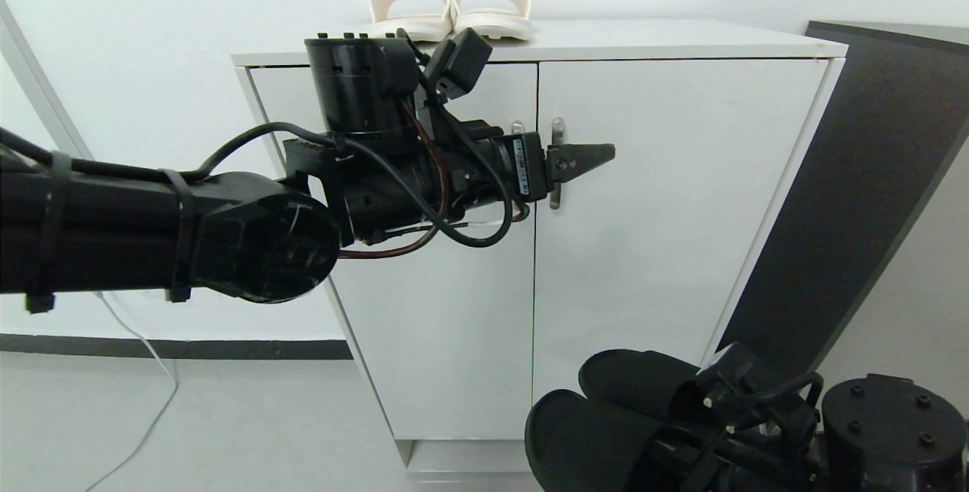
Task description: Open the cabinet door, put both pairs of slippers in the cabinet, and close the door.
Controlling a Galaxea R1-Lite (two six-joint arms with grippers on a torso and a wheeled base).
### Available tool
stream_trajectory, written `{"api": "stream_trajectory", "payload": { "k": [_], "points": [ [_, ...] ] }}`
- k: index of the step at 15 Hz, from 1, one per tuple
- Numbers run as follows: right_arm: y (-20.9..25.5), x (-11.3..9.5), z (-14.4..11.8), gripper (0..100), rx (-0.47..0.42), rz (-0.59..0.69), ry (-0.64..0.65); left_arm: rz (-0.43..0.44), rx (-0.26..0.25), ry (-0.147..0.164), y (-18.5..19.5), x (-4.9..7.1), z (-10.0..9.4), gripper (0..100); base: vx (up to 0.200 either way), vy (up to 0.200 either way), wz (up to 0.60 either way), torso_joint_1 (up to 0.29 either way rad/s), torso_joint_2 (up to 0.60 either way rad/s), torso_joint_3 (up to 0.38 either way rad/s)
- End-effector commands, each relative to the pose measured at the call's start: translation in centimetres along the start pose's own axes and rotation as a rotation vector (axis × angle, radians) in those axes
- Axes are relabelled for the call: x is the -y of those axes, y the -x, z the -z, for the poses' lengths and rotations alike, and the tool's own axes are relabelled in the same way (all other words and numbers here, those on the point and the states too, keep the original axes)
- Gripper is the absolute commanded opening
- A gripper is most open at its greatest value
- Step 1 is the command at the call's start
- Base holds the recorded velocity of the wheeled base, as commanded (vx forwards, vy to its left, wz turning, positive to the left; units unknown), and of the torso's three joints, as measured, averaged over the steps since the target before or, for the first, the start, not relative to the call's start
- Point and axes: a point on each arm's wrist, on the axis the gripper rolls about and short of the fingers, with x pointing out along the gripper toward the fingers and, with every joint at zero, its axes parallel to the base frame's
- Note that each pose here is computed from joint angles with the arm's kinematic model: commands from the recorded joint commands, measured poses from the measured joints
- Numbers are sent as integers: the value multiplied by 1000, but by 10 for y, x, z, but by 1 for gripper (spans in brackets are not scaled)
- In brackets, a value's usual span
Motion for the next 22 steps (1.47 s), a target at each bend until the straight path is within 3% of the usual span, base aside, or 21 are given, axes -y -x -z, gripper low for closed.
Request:
{"api": "stream_trajectory", "payload": {
  "k": [1,6,13,14,20,22],
  "points": [
    [0,0,0,0,3,0,0,-25,-6,4,-9,-11,5,100,0,0,0,0,0,0],
    [0,0,0,0,1,-2,1,-56,-14,11,-21,-21,11,100,0,0,0,0,0,0],
    [0,0,0,0,1,-3,1,-42,-30,17,-25,-21,18,100,0,0,0,0,0,0],
    [0,0,0,0,0,-3,1,-42,-29,17,-25,-20,18,0,0,0,0,0,0,0],
    [2,-1,6,0,-22,-11,24,-41,-39,22,-9,-14,20,0,0,0,0,0,0,0],
    [10,-1,8,0,-31,-109,24,-12,-23,14,8,2,22,0,0,0,0,0,0,0]
  ]
}}
